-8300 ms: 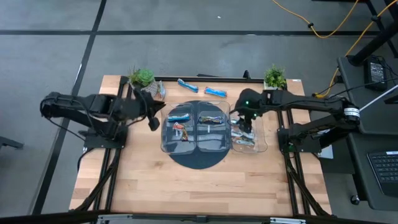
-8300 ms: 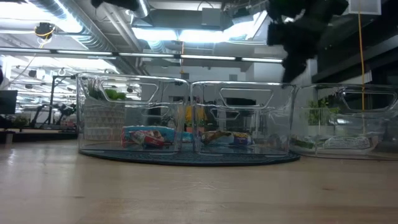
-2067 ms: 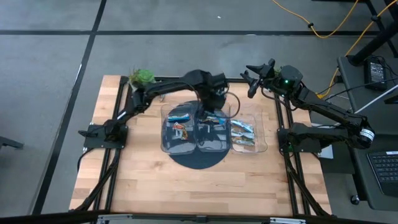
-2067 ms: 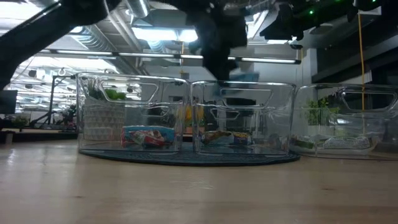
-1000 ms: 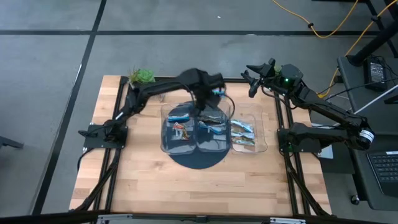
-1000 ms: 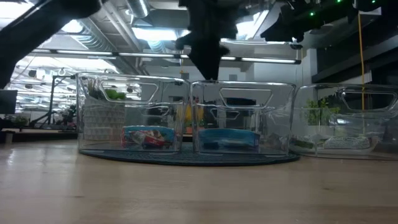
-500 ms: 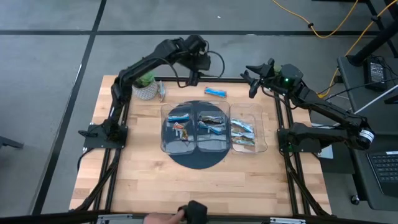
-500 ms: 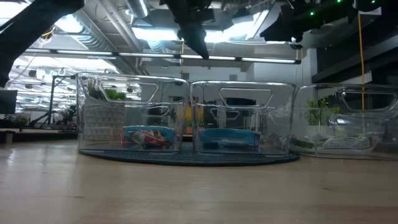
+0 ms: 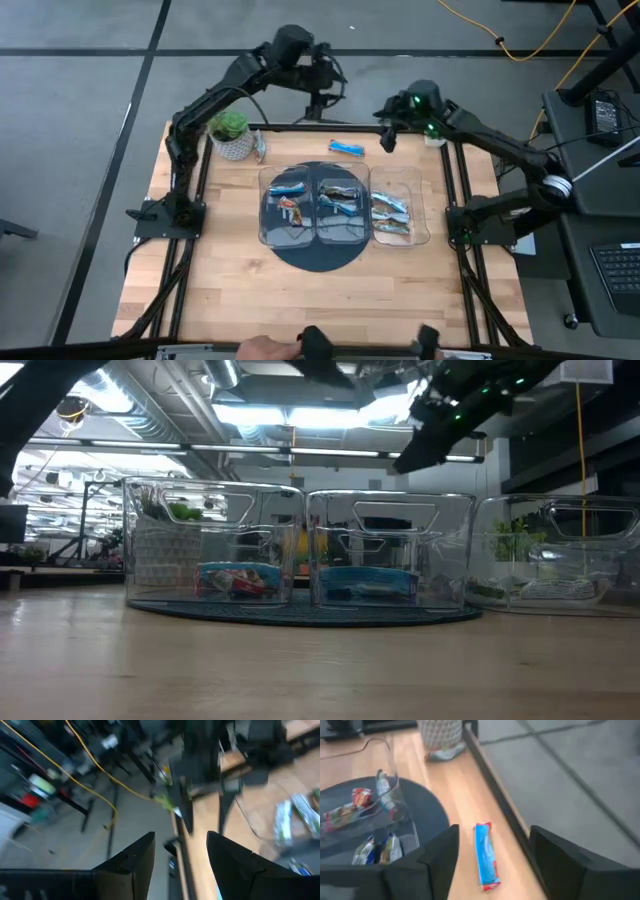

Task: Pick and place Granola Bars by type
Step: Put the red granola bar into the left transparent bin

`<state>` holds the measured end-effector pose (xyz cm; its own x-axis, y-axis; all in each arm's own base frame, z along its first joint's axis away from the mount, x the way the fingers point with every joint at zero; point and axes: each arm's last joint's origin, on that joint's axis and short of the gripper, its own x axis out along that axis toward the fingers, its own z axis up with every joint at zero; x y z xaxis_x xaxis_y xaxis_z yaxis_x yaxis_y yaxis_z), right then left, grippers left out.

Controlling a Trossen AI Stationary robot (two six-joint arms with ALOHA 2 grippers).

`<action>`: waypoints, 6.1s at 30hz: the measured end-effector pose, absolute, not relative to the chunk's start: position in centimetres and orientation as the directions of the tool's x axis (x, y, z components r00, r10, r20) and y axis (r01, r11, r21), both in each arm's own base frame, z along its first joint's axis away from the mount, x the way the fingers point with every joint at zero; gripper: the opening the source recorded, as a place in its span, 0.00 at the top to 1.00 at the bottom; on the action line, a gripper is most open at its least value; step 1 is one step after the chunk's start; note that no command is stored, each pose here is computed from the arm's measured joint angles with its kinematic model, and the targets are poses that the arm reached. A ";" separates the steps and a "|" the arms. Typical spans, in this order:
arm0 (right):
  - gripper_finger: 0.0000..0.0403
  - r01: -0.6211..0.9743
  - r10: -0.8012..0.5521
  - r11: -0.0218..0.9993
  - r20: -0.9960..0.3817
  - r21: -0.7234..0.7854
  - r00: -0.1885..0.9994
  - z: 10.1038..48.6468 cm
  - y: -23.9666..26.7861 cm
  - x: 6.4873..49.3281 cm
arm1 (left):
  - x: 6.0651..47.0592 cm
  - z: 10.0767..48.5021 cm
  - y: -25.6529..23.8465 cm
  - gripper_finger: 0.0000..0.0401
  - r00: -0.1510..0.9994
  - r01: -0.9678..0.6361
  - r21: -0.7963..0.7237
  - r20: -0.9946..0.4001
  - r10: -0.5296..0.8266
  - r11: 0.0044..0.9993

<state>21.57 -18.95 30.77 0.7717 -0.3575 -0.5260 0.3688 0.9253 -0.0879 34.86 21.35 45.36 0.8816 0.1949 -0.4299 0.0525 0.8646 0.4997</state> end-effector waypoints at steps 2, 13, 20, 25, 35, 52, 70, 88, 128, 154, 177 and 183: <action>0.36 0.343 -0.309 0.938 -0.555 -0.045 0.772 30.4 -20.4 22.6 | 34.1 46.7 20.9 0.57 0.901 0.028 0.527 -0.382 0.207 0.849; 0.17 0.275 -0.159 0.961 -0.789 0.013 0.594 25.1 -27.0 28.6 | 28.2 52.6 19.2 0.57 0.938 -0.122 0.607 -0.187 0.291 0.785; 0.17 0.271 -0.103 0.961 -0.836 0.057 0.539 21.9 -29.0 30.9 | 26.0 54.0 19.1 0.57 0.932 -0.190 0.570 -0.150 0.329 0.799; 0.17 0.249 -0.061 0.965 -0.857 0.080 0.511 19.9 -28.5 32.1 | 25.6 54.1 19.2 0.57 0.929 -0.204 0.557 -0.150 0.339 0.805; 0.17 0.238 -0.039 0.970 -0.922 0.059 0.386 15.0 -27.4 34.2 | 25.6 54.1 19.2 0.57 0.928 -0.206 0.552 -0.152 0.340 0.808; 0.60 0.250 -0.055 0.967 -0.936 0.036 0.347 13.7 -27.6 34.3 | 25.6 53.7 19.1 0.57 0.924 -0.200 0.506 -0.188 0.334 0.839; 0.93 0.259 -0.060 0.965 -0.931 0.038 0.359 17.0 -28.6 35.0 | 25.9 53.7 18.7 0.57 0.928 -0.196 0.483 -0.188 0.320 0.853; 0.95 0.286 -0.005 0.952 -0.928 0.109 0.371 25.8 -29.4 33.0 | 25.2 52.4 19.3 0.57 0.839 -0.229 0.520 -0.324 0.438 0.823; 0.98 0.320 -0.315 0.943 0.064 -0.095 0.947 36.3 -13.5 23.2 | 30.0 46.0 23.0 0.32 0.973 0.145 0.237 -0.211 -0.094 0.961; 0.96 0.267 -0.230 0.943 0.191 -0.199 0.954 37.5 -11.1 24.3 | 35.2 46.3 18.8 0.28 0.978 0.207 0.234 -0.088 -0.191 0.950; 0.96 0.248 -0.209 0.947 0.195 -0.202 0.958 37.6 -11.0 24.3 | 36.9 46.0 18.2 0.84 0.975 0.222 0.210 -0.041 -0.219 0.952; 0.96 0.241 -0.202 0.949 0.195 -0.202 0.960 37.6 -11.0 24.3 | 36.7 46.0 18.5 0.95 0.977 0.215 0.209 -0.042 -0.211 0.954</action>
